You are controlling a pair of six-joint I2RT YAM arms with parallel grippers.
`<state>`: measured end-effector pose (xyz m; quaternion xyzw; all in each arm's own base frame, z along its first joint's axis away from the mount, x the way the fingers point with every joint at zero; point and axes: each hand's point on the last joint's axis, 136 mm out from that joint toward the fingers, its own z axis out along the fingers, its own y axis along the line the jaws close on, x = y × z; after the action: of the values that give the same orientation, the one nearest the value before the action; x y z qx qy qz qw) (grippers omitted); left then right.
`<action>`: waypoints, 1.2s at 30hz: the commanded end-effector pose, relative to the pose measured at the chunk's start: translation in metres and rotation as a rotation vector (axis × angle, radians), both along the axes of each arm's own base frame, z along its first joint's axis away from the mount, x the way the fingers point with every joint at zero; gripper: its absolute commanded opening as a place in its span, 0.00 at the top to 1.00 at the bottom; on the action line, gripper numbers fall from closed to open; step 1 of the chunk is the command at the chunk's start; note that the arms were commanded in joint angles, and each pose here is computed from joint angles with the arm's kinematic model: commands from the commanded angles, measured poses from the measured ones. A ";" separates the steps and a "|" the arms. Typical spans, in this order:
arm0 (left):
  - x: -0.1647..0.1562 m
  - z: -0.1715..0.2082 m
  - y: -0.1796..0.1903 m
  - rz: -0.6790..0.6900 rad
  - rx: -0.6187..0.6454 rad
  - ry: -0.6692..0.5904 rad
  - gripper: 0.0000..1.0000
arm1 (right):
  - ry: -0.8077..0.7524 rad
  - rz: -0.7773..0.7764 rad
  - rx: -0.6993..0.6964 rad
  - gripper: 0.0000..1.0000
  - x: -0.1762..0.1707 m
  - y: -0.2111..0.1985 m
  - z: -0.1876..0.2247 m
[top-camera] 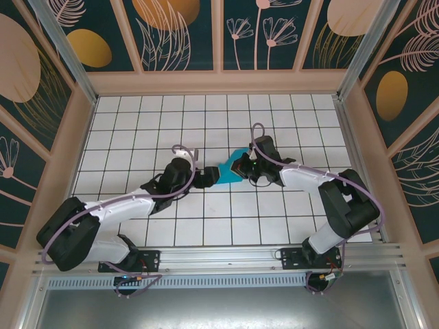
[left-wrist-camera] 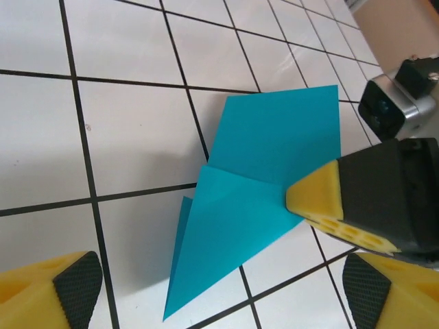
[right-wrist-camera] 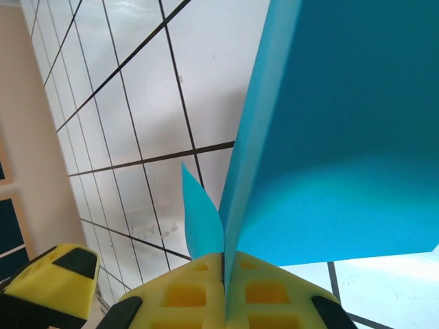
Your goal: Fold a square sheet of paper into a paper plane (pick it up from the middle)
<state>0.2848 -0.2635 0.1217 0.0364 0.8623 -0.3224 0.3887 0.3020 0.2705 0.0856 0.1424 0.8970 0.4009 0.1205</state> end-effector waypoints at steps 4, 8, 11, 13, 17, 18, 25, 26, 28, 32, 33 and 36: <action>-0.008 0.021 -0.011 -0.156 0.010 -0.217 0.09 | 0.117 -0.068 -0.014 1.00 0.002 -0.002 -0.014; -0.008 0.018 -0.013 -0.207 0.059 -0.307 0.12 | 0.188 -0.085 -0.032 1.00 -0.004 -0.004 -0.021; -0.006 0.011 -0.020 -0.262 0.122 -0.352 0.16 | 0.253 -0.131 -0.033 1.00 0.000 -0.017 -0.027; -0.007 0.010 -0.024 -0.299 0.135 -0.405 0.18 | 0.294 -0.148 -0.034 1.00 -0.001 -0.021 -0.030; -0.001 0.002 -0.033 -0.341 0.182 -0.440 0.19 | 0.357 -0.173 -0.052 1.00 -0.002 -0.029 -0.033; 0.000 -0.002 -0.036 -0.362 0.200 -0.442 0.21 | 0.369 -0.177 -0.054 1.00 -0.003 -0.030 -0.034; -0.001 -0.022 -0.066 -0.532 0.226 -0.476 0.27 | 0.448 -0.143 -0.058 1.00 -0.010 -0.029 -0.037; -0.001 -0.024 -0.070 -0.544 0.224 -0.480 0.27 | 0.456 -0.140 -0.062 1.00 -0.010 -0.029 -0.037; 0.000 -0.029 -0.075 -0.566 0.226 -0.481 0.28 | 0.465 -0.130 -0.063 1.00 -0.011 -0.028 -0.038; -0.001 -0.046 -0.085 -0.616 0.233 -0.450 0.33 | 0.481 -0.126 -0.062 1.00 -0.011 -0.027 -0.040; -0.002 -0.050 -0.088 -0.631 0.232 -0.443 0.35 | 0.486 -0.126 -0.064 1.00 -0.011 -0.028 -0.041; -0.002 -0.059 -0.094 -0.660 0.246 -0.427 0.38 | 0.496 -0.120 -0.063 1.00 -0.011 -0.027 -0.042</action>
<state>0.2849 -0.3436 0.0588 0.3956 0.7582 -0.2970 0.4247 0.2929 0.2434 0.0440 0.2860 0.9012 0.3215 -0.0529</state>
